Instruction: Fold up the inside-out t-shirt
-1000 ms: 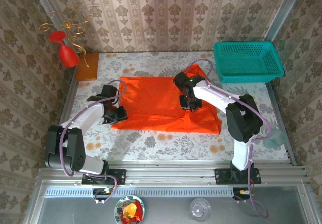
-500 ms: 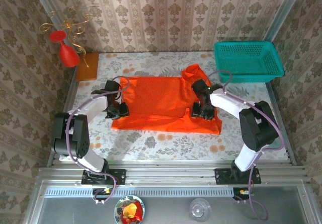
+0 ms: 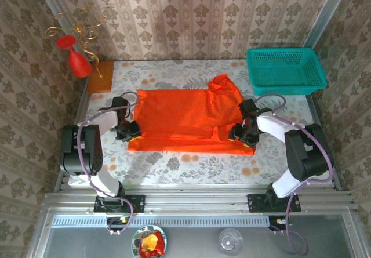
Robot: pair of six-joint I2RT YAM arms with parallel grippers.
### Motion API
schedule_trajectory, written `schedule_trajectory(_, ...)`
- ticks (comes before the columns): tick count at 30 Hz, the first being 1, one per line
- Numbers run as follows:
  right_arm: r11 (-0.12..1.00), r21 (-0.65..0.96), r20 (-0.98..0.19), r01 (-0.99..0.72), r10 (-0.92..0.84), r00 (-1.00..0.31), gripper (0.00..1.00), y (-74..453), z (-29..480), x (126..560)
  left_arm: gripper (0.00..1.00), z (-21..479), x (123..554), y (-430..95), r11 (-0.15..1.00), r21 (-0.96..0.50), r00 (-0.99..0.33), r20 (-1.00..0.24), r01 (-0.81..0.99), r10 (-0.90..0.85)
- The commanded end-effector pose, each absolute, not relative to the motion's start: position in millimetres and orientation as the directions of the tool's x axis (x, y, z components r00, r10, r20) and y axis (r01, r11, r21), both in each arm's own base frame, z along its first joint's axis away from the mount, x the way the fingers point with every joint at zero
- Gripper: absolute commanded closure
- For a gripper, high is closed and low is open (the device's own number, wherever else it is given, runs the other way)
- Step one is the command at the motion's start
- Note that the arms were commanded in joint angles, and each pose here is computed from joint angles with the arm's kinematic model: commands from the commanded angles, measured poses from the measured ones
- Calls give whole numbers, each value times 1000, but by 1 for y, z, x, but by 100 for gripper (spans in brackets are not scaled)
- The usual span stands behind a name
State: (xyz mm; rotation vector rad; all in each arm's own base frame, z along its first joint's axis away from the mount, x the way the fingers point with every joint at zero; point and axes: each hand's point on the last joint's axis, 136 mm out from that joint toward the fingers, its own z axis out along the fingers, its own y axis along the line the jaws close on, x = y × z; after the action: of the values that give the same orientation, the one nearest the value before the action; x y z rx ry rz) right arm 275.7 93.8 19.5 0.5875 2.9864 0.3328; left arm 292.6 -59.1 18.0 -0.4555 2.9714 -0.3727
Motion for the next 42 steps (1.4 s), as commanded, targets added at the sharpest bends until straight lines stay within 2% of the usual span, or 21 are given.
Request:
schedule_trajectory(1, 900, 212, 16, 382, 388, -922, 37, 90, 12, 253, 77, 5, 255, -46, 914, -189, -931, -4, -359, -366)
schedule_trajectory(10, 885, 239, 43, 400, 402, -915, 36, 92, 18, 211, 74, -1, 212, -41, 846, -203, -862, -21, -493, -507)
schedule_trajectory(16, 883, 276, 2, 379, 394, -919, 37, 98, 34, 210, 73, 10, 215, -41, 847, -229, -862, -56, -480, -504)
schedule_trajectory(24, 920, 291, -183, 263, 323, -929, 41, 104, 96, 278, 73, 68, 275, -54, 892, -328, -903, -190, -311, -385)
schedule_trajectory(27, 938, 271, -191, 216, 272, -943, 45, 112, 100, 309, 73, 83, 296, -60, 901, -349, -913, -220, -256, -345)
schedule_trajectory(32, 956, 253, -208, 151, 206, -956, 49, 126, 102, 362, 72, 97, 339, -48, 940, -282, -923, -271, -194, -272)
schedule_trajectory(38, 980, 170, -215, 108, 144, -966, 52, 123, 91, 417, 67, 94, 399, -34, 959, -244, -930, -298, -146, -217)
schedule_trajectory(42, 985, 134, -235, 114, 143, -961, 53, 114, 82, 451, 67, 79, 432, -33, 958, -249, -937, -280, -140, -209)
